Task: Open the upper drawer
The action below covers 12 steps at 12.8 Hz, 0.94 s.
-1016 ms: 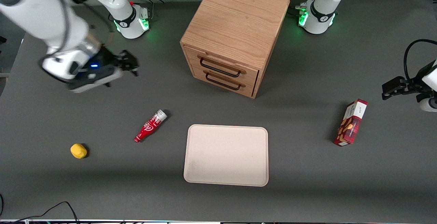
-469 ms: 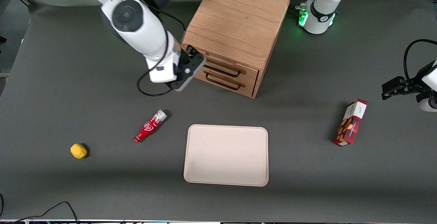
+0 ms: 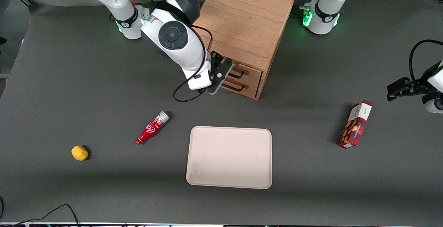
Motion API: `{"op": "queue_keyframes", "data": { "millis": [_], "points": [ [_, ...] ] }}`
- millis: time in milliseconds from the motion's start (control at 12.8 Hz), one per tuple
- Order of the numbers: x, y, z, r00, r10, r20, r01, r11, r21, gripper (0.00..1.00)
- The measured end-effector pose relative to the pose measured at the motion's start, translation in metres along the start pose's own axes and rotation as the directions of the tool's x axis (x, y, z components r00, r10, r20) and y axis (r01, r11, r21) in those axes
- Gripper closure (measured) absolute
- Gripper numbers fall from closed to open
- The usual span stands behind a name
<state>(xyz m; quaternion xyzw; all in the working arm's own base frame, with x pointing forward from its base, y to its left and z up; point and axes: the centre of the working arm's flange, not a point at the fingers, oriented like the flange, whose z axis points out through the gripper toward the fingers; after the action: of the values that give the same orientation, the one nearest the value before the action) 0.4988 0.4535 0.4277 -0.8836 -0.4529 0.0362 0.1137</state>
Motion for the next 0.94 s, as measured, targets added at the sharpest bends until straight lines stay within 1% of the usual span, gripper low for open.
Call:
{"op": "queue_keyframes", "data": {
  "millis": [156,312,469,625,703,938],
  "points": [
    [0.005,-0.007,0.009,1.000,-0.016,-0.006,0.016,1.000,0.006,0.00],
    [0.008,-0.005,0.014,0.999,-0.030,-0.021,0.029,0.999,-0.015,0.00],
    [0.011,-0.001,0.023,0.999,-0.042,-0.025,0.041,0.999,-0.028,0.00],
    [0.013,0.012,0.030,0.997,-0.073,-0.027,0.071,0.995,-0.076,0.00],
    [0.013,0.020,0.033,0.996,-0.082,-0.027,0.079,0.993,-0.092,0.00],
    [0.013,0.048,0.025,0.994,-0.103,-0.044,0.097,0.988,-0.120,0.00]
  ]
}}
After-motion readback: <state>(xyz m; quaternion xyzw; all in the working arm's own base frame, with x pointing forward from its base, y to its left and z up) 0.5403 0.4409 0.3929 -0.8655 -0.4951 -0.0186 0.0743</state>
